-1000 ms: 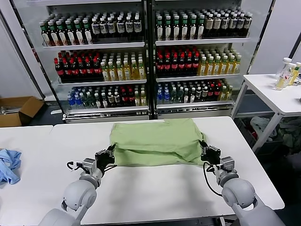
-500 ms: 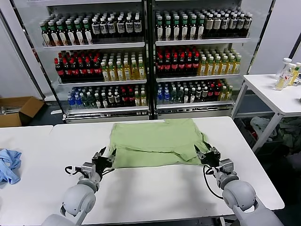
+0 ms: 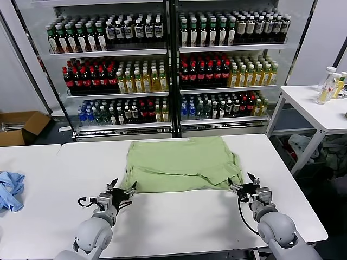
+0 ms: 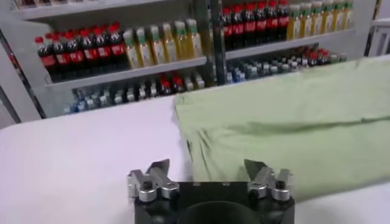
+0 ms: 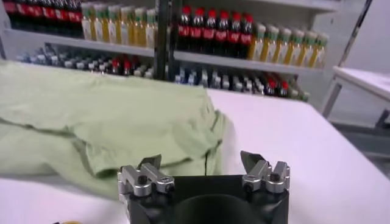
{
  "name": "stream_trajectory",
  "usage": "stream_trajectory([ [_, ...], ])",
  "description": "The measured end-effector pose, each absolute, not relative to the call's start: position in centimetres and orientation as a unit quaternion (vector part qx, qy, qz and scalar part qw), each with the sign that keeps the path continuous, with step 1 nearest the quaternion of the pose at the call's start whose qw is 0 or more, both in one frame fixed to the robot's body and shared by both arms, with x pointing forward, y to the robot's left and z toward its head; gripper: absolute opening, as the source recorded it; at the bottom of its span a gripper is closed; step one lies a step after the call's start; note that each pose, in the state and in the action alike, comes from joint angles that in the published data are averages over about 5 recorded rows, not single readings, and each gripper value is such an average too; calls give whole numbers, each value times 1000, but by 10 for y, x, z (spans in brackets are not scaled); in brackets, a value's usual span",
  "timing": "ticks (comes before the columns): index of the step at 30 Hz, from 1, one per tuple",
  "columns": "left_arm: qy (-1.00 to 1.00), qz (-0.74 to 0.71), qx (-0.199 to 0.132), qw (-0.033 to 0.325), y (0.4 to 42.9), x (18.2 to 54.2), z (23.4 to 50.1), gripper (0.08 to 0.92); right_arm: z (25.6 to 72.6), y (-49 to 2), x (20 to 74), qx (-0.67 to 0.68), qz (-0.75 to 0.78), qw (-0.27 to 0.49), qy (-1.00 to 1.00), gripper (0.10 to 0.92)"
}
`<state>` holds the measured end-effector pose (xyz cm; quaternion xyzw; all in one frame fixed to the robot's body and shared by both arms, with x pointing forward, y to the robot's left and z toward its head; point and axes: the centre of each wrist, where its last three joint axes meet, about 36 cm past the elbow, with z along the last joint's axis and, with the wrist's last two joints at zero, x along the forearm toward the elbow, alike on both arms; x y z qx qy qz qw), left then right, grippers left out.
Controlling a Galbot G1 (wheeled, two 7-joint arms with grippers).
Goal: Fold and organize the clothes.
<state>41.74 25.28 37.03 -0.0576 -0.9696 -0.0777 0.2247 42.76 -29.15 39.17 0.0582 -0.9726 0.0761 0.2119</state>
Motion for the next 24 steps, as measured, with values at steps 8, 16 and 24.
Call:
stream_trajectory([
  [8,-966,-75,-72,236,253,413,367,416,387,-290,425,58,70,230,-969,463],
  [16,-965,-67,-85,238,254,406,366,183,383,-295,420,49,63,236,-969,230],
  [24,-967,-49,-88,236,252,391,370,97,390,-298,402,46,65,235,-969,137],
])
